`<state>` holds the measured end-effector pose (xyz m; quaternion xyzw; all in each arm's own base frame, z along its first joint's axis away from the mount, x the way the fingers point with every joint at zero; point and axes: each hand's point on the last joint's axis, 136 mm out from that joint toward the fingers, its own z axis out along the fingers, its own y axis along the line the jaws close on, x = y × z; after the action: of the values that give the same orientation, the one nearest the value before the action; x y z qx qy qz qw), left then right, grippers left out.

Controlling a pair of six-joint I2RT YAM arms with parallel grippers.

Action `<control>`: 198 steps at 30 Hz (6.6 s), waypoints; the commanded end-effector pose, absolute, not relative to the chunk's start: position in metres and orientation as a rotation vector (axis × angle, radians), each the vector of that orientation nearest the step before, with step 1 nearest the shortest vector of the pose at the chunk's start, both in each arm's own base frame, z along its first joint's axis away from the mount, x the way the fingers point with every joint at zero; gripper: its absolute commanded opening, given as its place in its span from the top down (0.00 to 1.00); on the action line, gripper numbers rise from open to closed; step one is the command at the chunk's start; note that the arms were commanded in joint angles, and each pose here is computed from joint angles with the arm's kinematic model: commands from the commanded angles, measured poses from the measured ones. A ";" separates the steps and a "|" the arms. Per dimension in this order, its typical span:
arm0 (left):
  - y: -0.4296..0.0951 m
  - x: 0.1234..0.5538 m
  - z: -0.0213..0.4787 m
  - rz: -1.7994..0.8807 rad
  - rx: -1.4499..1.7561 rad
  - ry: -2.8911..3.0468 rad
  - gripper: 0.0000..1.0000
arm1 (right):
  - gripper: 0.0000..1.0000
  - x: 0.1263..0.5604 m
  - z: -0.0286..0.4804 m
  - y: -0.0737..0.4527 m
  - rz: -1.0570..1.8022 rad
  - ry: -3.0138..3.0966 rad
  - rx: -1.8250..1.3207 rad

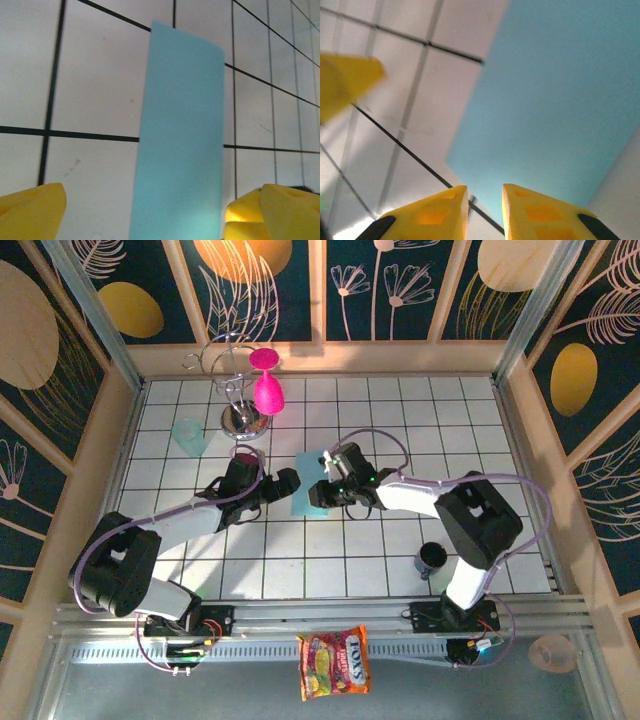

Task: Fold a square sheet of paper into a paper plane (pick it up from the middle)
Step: Rotate the paper at the center of the table, then third fold the triangle at the center of the table.

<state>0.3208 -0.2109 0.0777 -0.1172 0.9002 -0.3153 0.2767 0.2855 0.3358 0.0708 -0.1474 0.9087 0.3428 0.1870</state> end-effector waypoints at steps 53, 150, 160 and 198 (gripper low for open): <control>-0.260 0.301 0.042 -1.156 -0.278 2.601 0.63 | 0.80 0.309 -0.012 0.283 0.893 2.789 0.172; -0.254 0.346 0.065 -1.220 -0.630 2.439 0.97 | 0.50 0.289 0.086 0.352 0.430 1.665 -1.038; -0.254 0.346 0.061 -1.215 -0.639 2.450 0.96 | 0.57 0.277 0.099 0.358 0.480 1.610 -1.064; -0.203 0.357 0.117 -0.996 -0.496 2.296 0.59 | 1.00 0.220 0.075 0.361 0.846 1.807 -1.112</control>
<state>0.3593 -0.1951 0.1134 -0.2196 0.8580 -0.3622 0.2907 0.2334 0.3593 0.0687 -0.4517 0.7177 0.2966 0.4392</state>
